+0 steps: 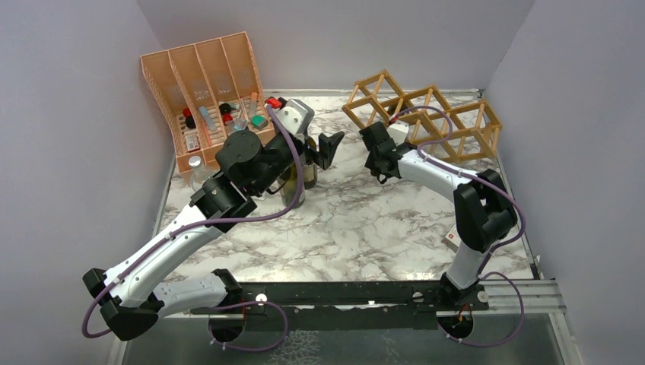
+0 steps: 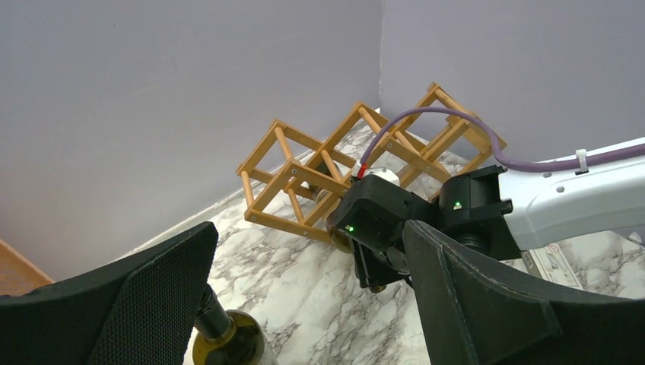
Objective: Put the wine bottle on the wine rack
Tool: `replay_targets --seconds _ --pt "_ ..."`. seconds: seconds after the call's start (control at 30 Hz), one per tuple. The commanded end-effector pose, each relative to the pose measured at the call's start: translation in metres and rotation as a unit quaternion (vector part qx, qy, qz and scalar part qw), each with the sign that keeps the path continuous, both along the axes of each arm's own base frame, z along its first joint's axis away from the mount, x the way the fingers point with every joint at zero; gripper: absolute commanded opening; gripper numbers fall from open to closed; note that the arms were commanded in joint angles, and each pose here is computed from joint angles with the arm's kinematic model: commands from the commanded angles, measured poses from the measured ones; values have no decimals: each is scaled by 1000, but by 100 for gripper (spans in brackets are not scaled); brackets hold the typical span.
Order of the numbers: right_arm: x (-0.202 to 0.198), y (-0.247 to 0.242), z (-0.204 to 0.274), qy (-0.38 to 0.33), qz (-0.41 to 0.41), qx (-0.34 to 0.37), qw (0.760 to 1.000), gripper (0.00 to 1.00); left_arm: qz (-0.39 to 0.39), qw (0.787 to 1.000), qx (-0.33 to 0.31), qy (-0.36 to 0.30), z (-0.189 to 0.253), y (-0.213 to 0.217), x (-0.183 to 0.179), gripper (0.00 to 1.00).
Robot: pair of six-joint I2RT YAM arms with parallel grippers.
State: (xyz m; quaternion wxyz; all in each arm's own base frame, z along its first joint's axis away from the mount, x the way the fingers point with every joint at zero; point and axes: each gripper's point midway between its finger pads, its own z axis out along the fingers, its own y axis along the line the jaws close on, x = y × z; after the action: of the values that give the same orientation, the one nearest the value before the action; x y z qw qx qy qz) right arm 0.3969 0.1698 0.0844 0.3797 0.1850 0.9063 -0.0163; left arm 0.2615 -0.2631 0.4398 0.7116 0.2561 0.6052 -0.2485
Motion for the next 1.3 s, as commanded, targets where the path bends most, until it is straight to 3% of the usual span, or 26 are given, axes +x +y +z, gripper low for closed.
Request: replay_targets --seconds 0.0,0.13,0.4,0.47,0.57,0.7,0.8,0.97,1.27 --pt "3 0 -6 5 -9 3 1000 36 -6 1000 -8 -4 7 -1 -3 99" --pt "11 -6 0 -17 -35 -7 999 25 -6 1000 -12 -4 8 0 -4 99" --pt "32 -3 13 -41 -55 -12 998 23 -2 1000 -11 -4 8 1 -3 99" --pt "34 -2 10 -37 -58 -15 998 26 -2 1000 -12 -4 8 1 -3 99" --pt "34 -2 8 -31 -56 -19 998 43 -2 1000 -11 -3 7 0 -3 99" --pt "32 -5 15 -34 -57 -21 998 58 2 1000 -9 0 5 1 -2 99" --pt "30 -6 24 -42 -53 -20 998 64 6 1000 -8 1 5 2 0 99" --pt "24 2 48 -44 -8 -3 999 66 12 1000 -13 1 6 5 -1 99" --pt "-16 31 107 -62 156 68 983 66 34 998 -48 -3 18 21 -5 99"
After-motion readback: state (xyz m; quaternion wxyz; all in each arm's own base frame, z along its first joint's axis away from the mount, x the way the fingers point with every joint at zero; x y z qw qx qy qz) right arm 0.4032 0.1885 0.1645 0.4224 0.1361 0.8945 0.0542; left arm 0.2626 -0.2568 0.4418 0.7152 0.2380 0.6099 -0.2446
